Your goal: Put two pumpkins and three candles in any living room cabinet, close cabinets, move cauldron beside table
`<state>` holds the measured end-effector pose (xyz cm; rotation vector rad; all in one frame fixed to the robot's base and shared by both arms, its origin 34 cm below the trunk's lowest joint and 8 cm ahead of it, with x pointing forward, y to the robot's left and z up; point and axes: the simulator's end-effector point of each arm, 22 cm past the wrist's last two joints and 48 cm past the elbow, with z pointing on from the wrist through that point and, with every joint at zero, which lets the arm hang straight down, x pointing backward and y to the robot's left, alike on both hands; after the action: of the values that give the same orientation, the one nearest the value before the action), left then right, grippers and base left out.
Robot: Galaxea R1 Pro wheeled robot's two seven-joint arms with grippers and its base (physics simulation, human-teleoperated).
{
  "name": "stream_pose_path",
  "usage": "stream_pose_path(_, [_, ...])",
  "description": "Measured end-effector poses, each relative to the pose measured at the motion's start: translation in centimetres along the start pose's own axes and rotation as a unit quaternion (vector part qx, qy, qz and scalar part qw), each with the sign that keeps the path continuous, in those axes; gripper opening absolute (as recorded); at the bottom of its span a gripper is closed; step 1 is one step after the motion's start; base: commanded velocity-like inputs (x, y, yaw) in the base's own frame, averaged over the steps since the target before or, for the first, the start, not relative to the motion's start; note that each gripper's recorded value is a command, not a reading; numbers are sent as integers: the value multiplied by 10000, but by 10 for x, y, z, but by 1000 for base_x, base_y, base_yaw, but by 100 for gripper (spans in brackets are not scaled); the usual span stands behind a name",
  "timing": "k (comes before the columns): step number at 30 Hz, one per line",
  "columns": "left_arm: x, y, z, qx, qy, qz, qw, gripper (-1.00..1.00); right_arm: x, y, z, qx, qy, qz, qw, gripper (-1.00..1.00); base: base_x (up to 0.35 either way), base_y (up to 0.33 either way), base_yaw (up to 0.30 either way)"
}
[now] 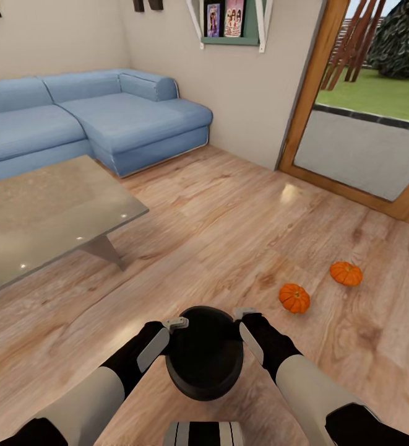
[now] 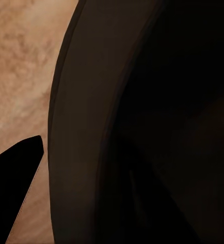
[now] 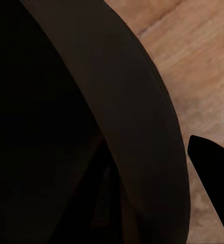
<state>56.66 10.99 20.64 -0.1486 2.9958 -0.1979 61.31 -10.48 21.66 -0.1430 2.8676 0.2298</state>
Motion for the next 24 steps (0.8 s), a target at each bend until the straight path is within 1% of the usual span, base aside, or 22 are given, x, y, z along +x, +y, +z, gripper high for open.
stream_pose_path(16, [0,0,0,2,-5,-1,10000,-100,0,0,0,-1,-3,-2,10000,-100,3,7,257])
stream_pose_path(19, [0,0,0,0,-7,1,10000,-100,0,0,0,-1,-3,-2,10000,-100,108,108,257])
stream_pose_path(24, [-1,0,-1,0,-11,2,10000,-100,0,0,0,-2,-6,-3,10000,-100,209,172,257])
